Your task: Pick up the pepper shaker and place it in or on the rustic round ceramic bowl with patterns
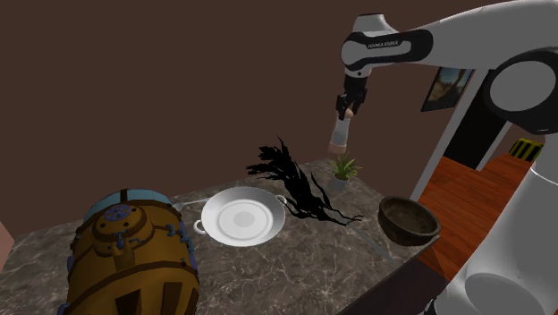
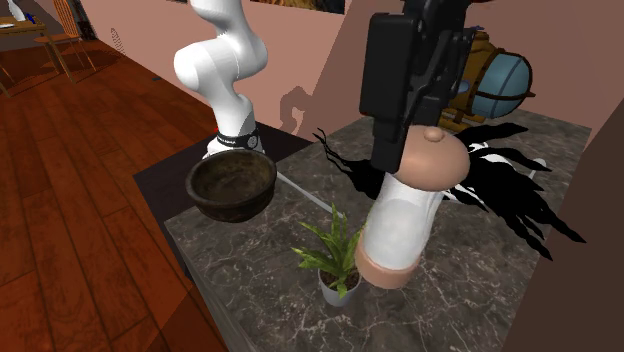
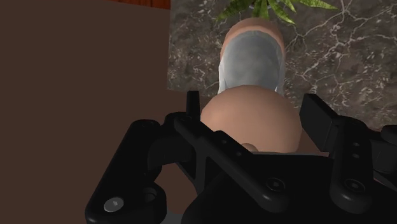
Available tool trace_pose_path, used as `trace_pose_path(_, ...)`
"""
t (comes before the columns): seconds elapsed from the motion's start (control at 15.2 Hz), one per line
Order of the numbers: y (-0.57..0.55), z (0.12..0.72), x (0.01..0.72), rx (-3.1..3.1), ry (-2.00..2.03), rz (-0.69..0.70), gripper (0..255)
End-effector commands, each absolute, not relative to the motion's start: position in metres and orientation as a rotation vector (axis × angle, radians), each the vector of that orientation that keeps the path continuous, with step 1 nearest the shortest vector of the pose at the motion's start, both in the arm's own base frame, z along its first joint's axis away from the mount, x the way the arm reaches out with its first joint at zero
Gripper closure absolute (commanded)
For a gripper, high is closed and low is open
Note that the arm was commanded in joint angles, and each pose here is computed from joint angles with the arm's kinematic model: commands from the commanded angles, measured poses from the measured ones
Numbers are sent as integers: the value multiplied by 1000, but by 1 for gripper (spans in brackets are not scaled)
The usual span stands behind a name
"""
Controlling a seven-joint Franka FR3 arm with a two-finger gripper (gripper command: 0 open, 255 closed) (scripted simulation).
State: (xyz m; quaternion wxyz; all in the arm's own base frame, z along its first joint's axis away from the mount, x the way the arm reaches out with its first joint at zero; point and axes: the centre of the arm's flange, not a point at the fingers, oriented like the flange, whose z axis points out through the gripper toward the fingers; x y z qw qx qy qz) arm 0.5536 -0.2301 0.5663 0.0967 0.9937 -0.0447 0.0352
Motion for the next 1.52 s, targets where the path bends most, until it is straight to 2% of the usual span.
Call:
trace_pose_path(0.0,-230,578,554,2943,-132,104,255)
trace_pose_path(1.45,-185,632,286,2943,-132,104,255)
